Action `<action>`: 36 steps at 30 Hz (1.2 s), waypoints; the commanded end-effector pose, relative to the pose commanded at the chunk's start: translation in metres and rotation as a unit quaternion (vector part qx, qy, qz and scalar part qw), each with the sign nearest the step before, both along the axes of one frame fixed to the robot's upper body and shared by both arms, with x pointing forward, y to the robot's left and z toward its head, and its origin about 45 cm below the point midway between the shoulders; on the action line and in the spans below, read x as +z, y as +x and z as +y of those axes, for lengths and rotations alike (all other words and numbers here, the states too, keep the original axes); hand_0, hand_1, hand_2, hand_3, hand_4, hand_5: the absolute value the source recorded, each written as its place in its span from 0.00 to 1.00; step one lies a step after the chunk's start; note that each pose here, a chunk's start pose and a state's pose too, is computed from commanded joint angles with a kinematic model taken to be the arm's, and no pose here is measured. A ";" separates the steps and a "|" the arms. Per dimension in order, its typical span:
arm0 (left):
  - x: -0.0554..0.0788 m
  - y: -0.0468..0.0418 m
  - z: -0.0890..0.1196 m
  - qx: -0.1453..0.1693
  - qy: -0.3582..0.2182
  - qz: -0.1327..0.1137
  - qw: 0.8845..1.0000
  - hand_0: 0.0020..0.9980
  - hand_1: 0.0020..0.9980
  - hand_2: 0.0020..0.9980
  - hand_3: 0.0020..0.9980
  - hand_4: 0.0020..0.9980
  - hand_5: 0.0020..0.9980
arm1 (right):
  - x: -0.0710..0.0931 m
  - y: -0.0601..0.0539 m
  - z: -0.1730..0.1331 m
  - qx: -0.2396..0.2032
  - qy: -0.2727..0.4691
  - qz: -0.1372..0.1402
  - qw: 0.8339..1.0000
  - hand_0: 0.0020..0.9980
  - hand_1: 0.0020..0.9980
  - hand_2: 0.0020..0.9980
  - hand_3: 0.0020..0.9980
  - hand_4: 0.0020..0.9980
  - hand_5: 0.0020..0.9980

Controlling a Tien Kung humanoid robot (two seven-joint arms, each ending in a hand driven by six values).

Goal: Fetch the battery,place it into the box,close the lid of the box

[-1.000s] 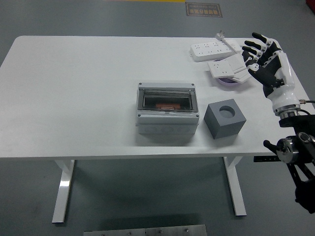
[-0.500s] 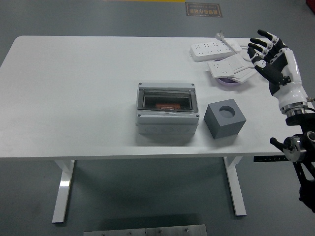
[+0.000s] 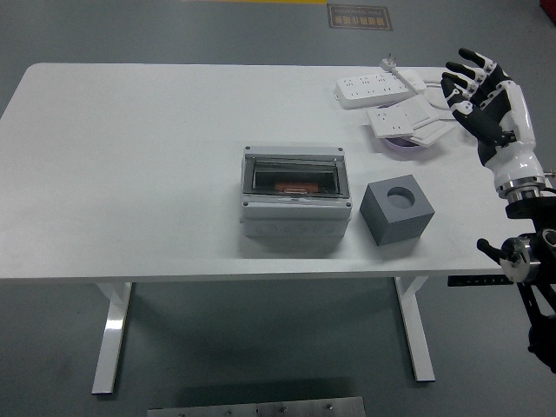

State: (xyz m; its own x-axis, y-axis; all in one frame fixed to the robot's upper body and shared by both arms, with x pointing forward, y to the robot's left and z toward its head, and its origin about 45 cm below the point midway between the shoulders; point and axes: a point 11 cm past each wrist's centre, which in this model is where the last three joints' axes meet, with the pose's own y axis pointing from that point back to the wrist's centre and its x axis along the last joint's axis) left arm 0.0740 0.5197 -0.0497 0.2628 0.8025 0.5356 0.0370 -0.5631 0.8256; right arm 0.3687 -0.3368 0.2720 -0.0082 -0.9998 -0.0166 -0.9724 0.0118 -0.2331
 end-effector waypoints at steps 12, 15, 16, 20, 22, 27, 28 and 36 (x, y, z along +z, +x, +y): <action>-0.002 0.0131 -0.008 -0.004 -0.013 -0.006 1.000 0.63 0.70 0.57 0.54 0.50 0.00 | -0.002 -0.002 -0.009 -0.012 0.002 0.006 1.000 0.77 0.75 0.72 0.73 0.70 0.16; -0.003 0.0146 -0.011 -0.004 -0.018 -0.007 1.000 0.63 0.70 0.57 0.54 0.50 0.00 | -0.003 -0.003 -0.012 -0.018 0.005 0.005 1.000 0.77 0.75 0.72 0.73 0.70 0.16; -0.003 0.0153 -0.012 -0.004 -0.019 -0.007 1.000 0.63 0.70 0.57 0.54 0.50 0.00 | -0.003 -0.003 -0.013 -0.020 0.006 0.005 1.000 0.77 0.75 0.72 0.73 0.70 0.16; -0.003 0.0186 -0.013 -0.004 -0.022 -0.009 1.000 0.63 0.70 0.57 0.54 0.50 0.00 | -0.003 -0.005 -0.018 -0.028 0.009 0.004 1.000 0.77 0.74 0.72 0.72 0.68 0.14; -0.002 0.0200 -0.011 -0.003 -0.021 -0.011 1.000 0.63 0.70 0.57 0.54 0.50 0.00 | -0.004 -0.006 -0.021 -0.032 0.012 0.005 0.999 0.77 0.74 0.72 0.72 0.68 0.14; 0.000 0.0222 -0.010 -0.004 -0.019 -0.009 1.000 0.63 0.70 0.57 0.54 0.50 0.00 | -0.002 -0.007 -0.027 -0.040 0.028 0.000 0.999 0.77 0.74 0.72 0.71 0.67 0.14; 0.000 0.0227 -0.011 -0.005 -0.019 -0.010 1.000 0.63 0.70 0.57 0.54 0.50 0.00 | -0.002 -0.007 -0.028 -0.042 0.032 -0.002 0.999 0.77 0.74 0.72 0.71 0.67 0.14; 0.000 0.0267 -0.011 -0.011 -0.018 -0.009 1.000 0.63 0.70 0.57 0.54 0.50 0.00 | 0.003 -0.008 -0.034 -0.046 0.053 -0.012 0.997 0.77 0.73 0.71 0.68 0.66 0.14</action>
State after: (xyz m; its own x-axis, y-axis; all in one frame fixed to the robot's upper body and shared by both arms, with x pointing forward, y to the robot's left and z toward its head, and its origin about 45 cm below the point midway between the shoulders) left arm 0.1007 0.5083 -0.0494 0.2717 0.8159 0.5104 0.0097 -0.5327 0.8463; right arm 0.3612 -0.3706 0.2755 -0.0981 -0.9874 -0.1243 -0.9600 0.1268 -0.2498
